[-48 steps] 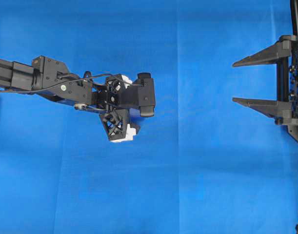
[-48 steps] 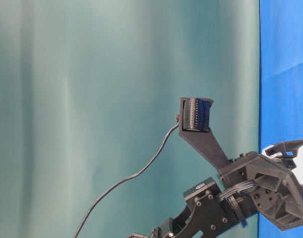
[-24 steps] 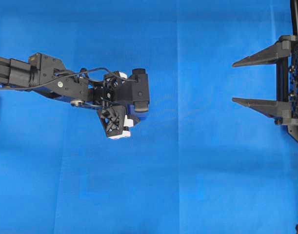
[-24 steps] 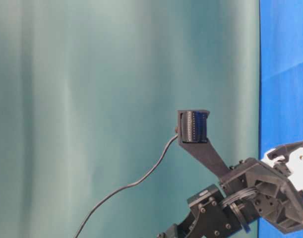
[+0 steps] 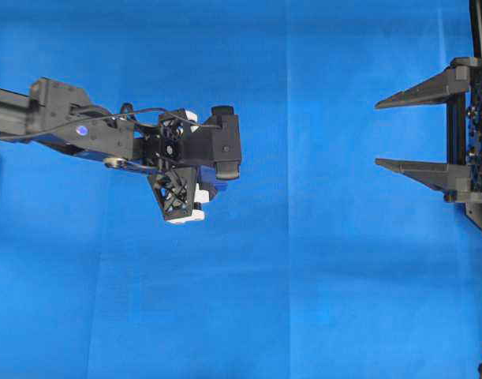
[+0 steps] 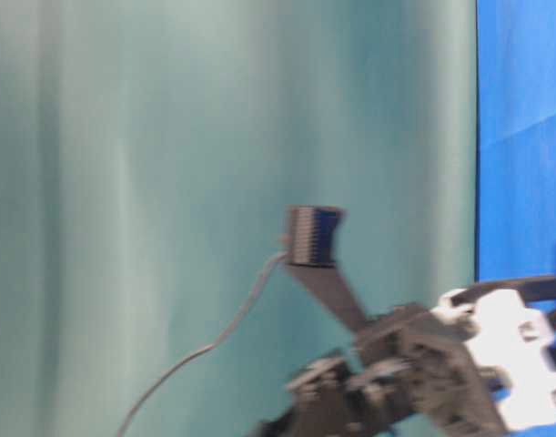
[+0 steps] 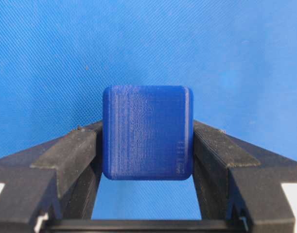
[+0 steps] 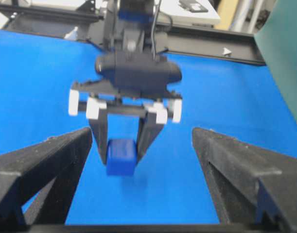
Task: Handover the blue block to the right arm after grasping it with the left arm, then place it in the designated position.
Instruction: 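Lift the blue cube with the left gripper and rotate it upright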
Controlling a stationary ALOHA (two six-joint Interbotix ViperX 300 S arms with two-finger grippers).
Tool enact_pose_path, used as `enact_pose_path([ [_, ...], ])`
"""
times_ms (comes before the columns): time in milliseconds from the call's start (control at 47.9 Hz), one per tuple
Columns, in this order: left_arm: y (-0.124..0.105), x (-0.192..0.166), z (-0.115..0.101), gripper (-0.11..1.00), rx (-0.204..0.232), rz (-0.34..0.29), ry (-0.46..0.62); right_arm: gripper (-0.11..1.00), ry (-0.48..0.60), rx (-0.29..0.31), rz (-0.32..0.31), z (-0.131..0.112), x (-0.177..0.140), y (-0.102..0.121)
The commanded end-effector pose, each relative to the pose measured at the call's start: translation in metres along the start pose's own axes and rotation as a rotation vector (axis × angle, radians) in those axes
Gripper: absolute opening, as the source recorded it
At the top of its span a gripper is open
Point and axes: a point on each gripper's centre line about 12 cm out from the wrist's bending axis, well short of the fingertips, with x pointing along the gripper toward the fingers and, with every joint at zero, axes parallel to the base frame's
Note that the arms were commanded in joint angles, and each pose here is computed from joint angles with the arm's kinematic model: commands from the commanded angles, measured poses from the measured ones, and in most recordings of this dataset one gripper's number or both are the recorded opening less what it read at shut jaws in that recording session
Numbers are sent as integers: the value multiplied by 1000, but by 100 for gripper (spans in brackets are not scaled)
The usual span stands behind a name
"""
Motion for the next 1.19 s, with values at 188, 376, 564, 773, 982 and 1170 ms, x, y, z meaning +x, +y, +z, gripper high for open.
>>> enact_pose_path([
  [188, -5, -78, 48, 46, -4, -10, -121, 97, -21, 2, 0, 7, 2, 0],
  [376, -6, -107, 60, 46, -4, -10, -130, 97, -23, 2, -1, 8, 2, 0],
  [564, -6, -135, 75, 46, -6, -11, -167, 97, -23, 2, 0, 8, 2, 0],
  [773, -7, -155, 82, 46, -5, -14, -190, 97, -20, 5, -1, 8, 2, 0],
  [982, -7, -154, 80, 46, -8, -14, -187, 97, -22, 5, -1, 8, 2, 0],
  [1170, -7, -155, 80, 46, -8, -14, -188, 97, -23, 5, 0, 9, 2, 0],
])
